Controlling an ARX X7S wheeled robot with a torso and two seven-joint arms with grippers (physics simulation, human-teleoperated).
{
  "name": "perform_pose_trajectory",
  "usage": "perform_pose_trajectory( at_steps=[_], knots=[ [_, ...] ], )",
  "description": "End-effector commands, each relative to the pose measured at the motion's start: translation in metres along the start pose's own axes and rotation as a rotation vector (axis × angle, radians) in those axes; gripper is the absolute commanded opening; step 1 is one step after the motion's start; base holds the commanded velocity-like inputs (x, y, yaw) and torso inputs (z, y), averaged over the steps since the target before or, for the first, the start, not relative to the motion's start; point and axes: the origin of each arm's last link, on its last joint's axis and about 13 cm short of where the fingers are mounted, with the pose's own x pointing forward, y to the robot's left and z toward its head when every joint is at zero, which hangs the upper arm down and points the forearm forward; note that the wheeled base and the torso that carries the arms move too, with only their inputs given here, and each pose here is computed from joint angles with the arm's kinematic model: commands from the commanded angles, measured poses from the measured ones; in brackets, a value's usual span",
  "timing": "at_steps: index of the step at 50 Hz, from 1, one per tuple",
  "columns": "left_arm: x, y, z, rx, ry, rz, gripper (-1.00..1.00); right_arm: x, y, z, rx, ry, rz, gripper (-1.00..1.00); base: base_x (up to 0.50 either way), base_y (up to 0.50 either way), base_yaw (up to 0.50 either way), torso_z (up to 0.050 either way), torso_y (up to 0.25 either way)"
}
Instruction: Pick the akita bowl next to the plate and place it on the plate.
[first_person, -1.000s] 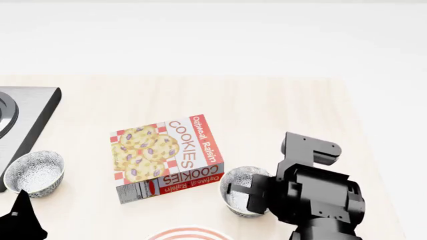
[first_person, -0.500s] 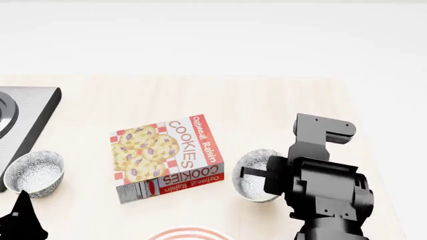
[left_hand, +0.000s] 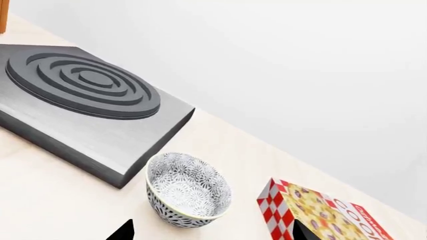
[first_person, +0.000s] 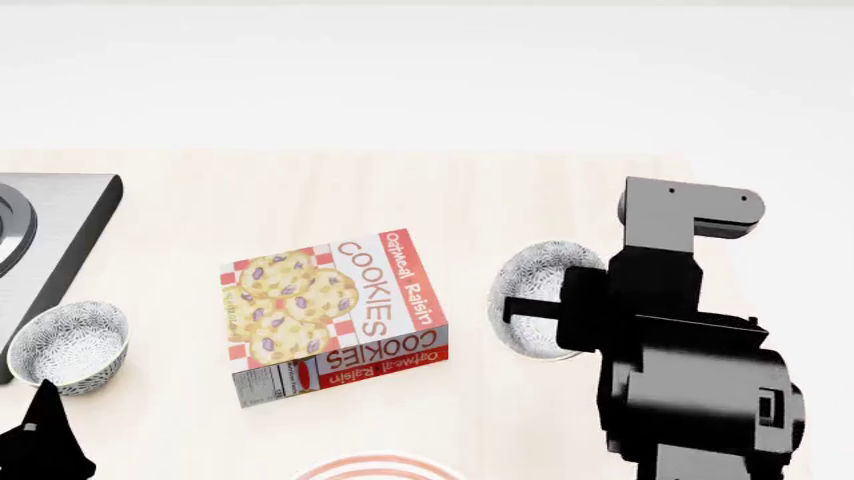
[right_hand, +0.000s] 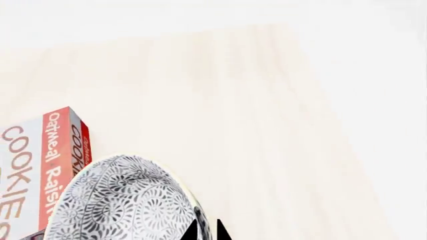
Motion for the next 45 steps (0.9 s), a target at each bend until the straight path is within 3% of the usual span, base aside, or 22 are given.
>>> perform_pose_trajectory(
  at_steps=[1,7,22,45],
  knots=[
    [-0.001,-0.002,0.001,-0.001,0.000,0.000,1.00,-0.027,0.003,0.002,-0.016,-0.033,0.052,-1.00,0.00,0.00,0.00,0.000,0.000],
    [-0.002,-0.002,0.002,0.001,0.000,0.000,1.00,-0.045,0.009,-0.001,-0.009,0.009,0.155,-1.00,0.00,0.00,0.00,0.000,0.000],
    [-0.003,-0.002,0.003,0.002,-0.001,-0.002,1.00,-0.063,0.016,-0.007,0.002,0.090,0.280,-1.00,0.00,0.00,0.00,0.000,0.001],
    [0.000,0.001,-0.002,0.003,0.000,-0.001,1.00,-0.064,0.029,-0.025,0.040,0.287,0.437,-1.00,0.00,0.00,0.00,0.000,0.000]
  ],
)
